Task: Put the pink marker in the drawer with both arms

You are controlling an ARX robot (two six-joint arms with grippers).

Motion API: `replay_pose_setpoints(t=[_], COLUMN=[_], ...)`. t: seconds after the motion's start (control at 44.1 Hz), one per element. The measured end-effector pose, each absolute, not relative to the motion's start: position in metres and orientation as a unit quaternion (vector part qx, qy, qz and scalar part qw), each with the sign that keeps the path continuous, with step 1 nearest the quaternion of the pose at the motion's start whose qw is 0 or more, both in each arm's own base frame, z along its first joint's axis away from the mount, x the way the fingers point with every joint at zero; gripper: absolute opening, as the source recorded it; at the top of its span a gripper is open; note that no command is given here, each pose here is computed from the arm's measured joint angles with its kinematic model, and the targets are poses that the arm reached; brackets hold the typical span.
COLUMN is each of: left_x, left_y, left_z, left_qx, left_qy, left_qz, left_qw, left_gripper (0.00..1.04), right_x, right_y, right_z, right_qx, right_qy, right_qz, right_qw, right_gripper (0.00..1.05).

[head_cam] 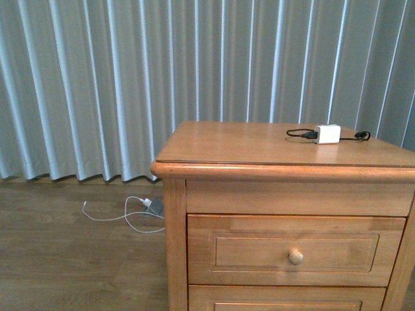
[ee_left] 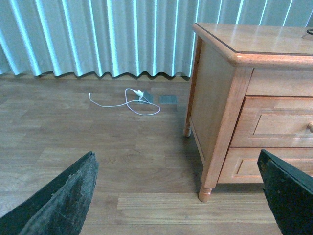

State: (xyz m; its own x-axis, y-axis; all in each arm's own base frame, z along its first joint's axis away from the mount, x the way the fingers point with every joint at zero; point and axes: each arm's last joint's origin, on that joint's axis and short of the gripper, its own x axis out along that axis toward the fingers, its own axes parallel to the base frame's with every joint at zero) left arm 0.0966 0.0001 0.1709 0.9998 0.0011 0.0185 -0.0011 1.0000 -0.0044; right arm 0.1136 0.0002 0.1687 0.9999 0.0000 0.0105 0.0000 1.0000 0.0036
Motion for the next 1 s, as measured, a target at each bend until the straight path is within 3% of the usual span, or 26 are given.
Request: replay_pose_setpoints(t=[0.772,0.999], left_x=[0.097,0.097], left_y=[0.0,0.0], left_z=[0.171,0.171], left_qx=[-0.002,-0.002], left_qy=[-0.009,-0.009], left_qz=[0.001,0.001], left_qw=[1.0,1.0], left_gripper=[0.99,0.99], right_x=[0.098,0.098], right_y=[0.0,0.0], right_z=[0.165,0.165], right_qx=[0.001,0.001], right_qy=[-0.002,-0.001], right_qz=[0.0,0.0], right_qw=[1.0,1.0], right_gripper=[0.02,0.52])
